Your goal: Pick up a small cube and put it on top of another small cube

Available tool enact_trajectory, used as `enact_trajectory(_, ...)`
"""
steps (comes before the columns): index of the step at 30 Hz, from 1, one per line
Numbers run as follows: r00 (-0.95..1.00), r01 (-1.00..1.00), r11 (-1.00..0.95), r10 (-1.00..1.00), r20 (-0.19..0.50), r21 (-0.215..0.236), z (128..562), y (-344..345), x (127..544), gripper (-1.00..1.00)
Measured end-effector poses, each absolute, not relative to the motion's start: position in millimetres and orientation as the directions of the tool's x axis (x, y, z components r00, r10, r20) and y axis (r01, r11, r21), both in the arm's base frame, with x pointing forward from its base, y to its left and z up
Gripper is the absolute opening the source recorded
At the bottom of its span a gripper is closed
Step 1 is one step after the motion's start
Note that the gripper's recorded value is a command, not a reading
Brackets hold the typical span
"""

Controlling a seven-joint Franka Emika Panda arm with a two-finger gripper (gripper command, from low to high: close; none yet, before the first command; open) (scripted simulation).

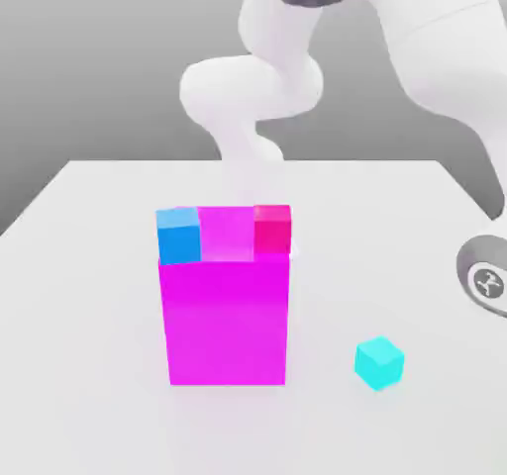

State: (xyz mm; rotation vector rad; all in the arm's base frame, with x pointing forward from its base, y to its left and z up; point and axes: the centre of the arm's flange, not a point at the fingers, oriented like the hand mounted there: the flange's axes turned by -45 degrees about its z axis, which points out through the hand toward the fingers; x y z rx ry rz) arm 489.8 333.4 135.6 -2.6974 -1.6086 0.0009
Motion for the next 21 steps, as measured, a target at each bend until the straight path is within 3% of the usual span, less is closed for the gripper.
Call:
enact_trajectory(2,0.475,0.88,-0.475,0.88,0.0,-0.001,137.5,333.7,489.6,-1.0)
enact_trajectory(6,0.48,0.877,-0.48,0.877,0.003,-0.005,190.7,332.4,488.3,-1.0)
enact_trajectory(15,0.677,0.735,-0.671,0.735,0.05,-0.097,246.2,278.5,426.6,-1.0)
enact_trajectory(21,0.792,0.611,-0.788,0.61,0.035,-0.08,257.3,231.8,377.8,-1.0)
